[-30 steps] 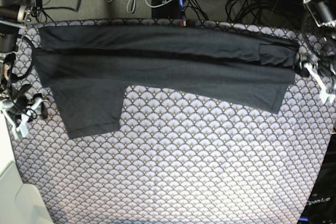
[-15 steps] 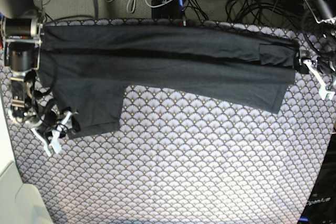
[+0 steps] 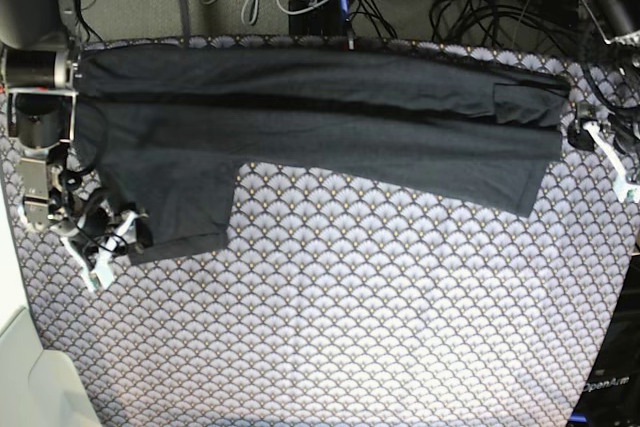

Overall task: Fold the T-shirt properly
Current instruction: 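Move the right gripper to the protruding sleeve flap and grasp it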

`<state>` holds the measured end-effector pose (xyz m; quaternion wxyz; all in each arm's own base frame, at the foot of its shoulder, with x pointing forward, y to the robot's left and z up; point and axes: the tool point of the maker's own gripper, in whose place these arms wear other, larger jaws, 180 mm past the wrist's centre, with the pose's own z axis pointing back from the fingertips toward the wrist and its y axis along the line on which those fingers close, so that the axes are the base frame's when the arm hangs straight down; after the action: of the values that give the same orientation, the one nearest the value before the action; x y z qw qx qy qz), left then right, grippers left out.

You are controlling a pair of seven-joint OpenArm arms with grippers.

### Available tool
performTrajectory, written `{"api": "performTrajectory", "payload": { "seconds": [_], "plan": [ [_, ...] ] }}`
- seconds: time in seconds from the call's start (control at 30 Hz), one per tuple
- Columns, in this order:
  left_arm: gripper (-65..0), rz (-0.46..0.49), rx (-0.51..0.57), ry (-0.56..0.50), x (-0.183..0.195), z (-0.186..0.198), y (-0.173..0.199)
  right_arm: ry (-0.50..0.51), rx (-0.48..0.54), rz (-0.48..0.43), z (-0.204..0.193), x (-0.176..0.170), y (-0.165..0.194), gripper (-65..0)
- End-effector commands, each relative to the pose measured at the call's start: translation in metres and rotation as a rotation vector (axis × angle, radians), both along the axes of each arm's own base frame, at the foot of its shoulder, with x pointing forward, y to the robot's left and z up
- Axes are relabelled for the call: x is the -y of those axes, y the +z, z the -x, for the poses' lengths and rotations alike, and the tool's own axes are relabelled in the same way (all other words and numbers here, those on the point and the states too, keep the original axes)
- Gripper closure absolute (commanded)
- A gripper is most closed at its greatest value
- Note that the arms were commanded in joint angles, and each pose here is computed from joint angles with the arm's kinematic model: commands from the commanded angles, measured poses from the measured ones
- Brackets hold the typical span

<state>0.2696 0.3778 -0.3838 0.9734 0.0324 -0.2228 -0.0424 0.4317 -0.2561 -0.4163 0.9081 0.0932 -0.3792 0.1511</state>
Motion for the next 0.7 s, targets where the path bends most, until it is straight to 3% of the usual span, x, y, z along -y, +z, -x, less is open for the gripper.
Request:
{"api": "performTrajectory", "payload": {
  "seconds": [0.0, 0.13, 0.23, 0.4, 0.67],
  "plan": [
    [-54.5, -0.032, 0.069, -0.001, -0.01, -0.018, 0.023, -0.012, 0.067, -0.006, -0.017, 0.006, 0.023, -35.1],
    [-54.5, -0.055, 0.07, 0.024, -0.015, -0.04, 0.028, -0.001, 0.047, -0.021, -0.011, -0.005, 0.012, -27.0],
    [-54.5, -0.055, 0.04, 0.046, -0.014, -0.052, 0.022, 0.004, 0.031, -0.027, -0.006, -0.01, 0.005, -16.9],
    [-54.5, -0.005, 0.114, 0.038, 0.005, -0.084, 0.021, 0.004, 0.009, -0.029, 0.003, -0.011, -0.005, 0.0],
    [-54.5, 0.113, 0.161, 0.037, 0.032, -0.111, 0.005, -0.018, 0.024, 0.007, 0.002, 0.014, 0.006, 0.0]
  ]
}}
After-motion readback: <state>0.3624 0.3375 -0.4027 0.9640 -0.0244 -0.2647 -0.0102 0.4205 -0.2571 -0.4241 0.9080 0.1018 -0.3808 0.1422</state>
